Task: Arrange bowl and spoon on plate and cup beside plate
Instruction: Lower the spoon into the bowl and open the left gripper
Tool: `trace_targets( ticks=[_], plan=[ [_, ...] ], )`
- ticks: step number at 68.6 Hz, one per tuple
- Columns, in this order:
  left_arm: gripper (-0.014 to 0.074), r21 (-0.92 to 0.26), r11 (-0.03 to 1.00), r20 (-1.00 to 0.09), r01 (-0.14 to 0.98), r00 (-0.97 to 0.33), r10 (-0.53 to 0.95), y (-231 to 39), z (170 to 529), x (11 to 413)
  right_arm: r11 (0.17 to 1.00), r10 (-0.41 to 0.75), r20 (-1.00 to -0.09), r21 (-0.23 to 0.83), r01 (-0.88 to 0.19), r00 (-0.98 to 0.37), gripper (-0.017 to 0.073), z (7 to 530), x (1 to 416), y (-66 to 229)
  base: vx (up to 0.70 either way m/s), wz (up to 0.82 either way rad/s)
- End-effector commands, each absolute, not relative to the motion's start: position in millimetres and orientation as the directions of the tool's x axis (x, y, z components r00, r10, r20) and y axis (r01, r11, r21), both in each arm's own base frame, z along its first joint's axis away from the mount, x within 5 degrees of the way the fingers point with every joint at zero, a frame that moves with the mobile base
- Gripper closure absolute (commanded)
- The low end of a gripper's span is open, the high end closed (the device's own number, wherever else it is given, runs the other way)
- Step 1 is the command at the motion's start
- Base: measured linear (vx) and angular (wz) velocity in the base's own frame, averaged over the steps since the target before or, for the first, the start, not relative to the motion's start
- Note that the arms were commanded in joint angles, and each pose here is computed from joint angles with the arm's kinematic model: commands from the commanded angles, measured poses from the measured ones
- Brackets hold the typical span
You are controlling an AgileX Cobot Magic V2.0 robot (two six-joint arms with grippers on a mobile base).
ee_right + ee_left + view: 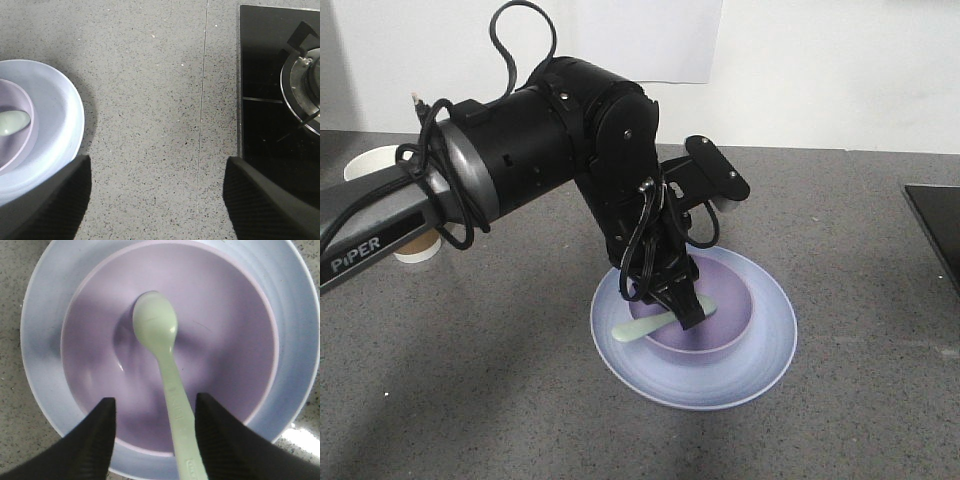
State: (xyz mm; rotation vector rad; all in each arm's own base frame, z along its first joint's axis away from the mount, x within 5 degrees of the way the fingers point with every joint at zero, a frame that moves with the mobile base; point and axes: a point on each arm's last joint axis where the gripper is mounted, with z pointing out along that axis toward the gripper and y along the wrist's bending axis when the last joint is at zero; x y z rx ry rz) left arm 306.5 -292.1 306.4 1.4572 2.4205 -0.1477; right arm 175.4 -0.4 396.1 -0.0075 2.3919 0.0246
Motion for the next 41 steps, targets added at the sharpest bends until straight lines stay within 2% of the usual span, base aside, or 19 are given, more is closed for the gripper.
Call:
trace_targets(
  ticks=[1, 24, 33, 41],
  plan=[
    [0.0181, 0.090, 0.482, -0.390, 0.871, -0.415, 0.822, -287.3, 338.0, 297.8, 1.000, -0.002, -0.750, 0.007, -0.011, -0.662, 0.0018, 409.5, 175.8, -1.7, 0.00, 0.00],
    [0.0157, 0.104, 0.493, -0.395, 0.864, -0.419, 0.817, -284.6, 342.0, 297.7, 1.000, -0.002, -0.752, 0.006, -0.011, -0.659, 0.0018, 409.7, 176.0, -1.7, 0.00, 0.00],
    [0.0158, 0.167, 0.544, -0.409, 0.822, -0.444, 0.797, -273.9, 355.9, 297.3, 1.000, -0.002, -0.752, 0.006, -0.011, -0.659, 0.0018, 409.7, 176.0, -1.7, 0.00, 0.00],
    [0.0158, 0.209, 0.632, -0.455, 0.747, -0.498, 0.739, -254.6, 377.0, 301.0, 1.000, -0.002, -0.753, 0.006, -0.011, -0.658, 0.0018, 409.9, 176.1, -1.7, 0.00, 0.00]
  ],
)
